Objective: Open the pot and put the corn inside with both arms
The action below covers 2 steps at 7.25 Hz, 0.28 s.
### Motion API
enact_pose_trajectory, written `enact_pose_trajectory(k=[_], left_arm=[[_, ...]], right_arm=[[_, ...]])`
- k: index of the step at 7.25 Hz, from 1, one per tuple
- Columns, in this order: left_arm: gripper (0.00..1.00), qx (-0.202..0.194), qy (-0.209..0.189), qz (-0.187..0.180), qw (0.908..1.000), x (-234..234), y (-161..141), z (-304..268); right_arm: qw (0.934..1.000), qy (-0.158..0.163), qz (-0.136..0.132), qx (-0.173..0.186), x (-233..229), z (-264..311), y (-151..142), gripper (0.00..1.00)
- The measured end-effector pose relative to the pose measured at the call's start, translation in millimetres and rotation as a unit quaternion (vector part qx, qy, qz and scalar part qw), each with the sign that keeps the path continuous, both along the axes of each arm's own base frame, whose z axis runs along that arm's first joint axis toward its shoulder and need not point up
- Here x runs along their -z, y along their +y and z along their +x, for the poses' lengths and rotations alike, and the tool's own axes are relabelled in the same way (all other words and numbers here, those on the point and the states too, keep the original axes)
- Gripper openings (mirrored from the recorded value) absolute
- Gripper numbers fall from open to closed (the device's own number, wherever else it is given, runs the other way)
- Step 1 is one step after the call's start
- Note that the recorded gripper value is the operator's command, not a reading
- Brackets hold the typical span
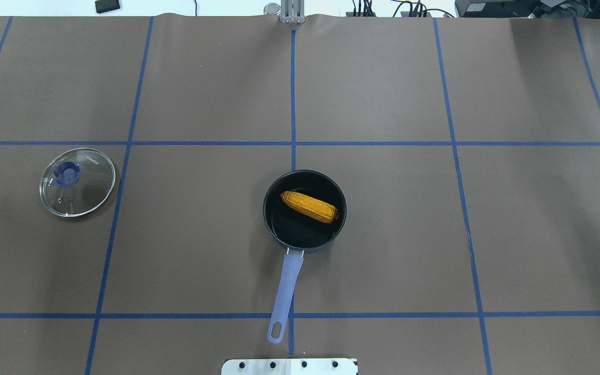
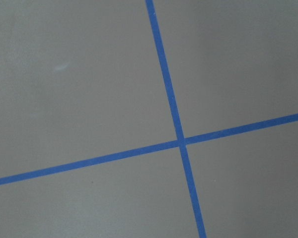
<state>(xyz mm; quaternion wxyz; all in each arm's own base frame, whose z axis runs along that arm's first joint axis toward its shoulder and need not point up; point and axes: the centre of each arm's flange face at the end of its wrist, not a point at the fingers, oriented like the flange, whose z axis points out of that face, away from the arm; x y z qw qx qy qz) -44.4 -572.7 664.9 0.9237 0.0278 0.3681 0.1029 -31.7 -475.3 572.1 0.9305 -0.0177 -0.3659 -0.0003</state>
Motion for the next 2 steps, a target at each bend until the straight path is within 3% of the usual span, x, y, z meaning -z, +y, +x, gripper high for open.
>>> enact_pose_trajectory(k=[2], left_arm=[[0.99,0.0,0.0,-0.002,1.0,-1.7,1.7,-0.2]], right_arm=[[1.0,-0.005,0.001,0.0,-8.5,2.9,9.3,1.0]])
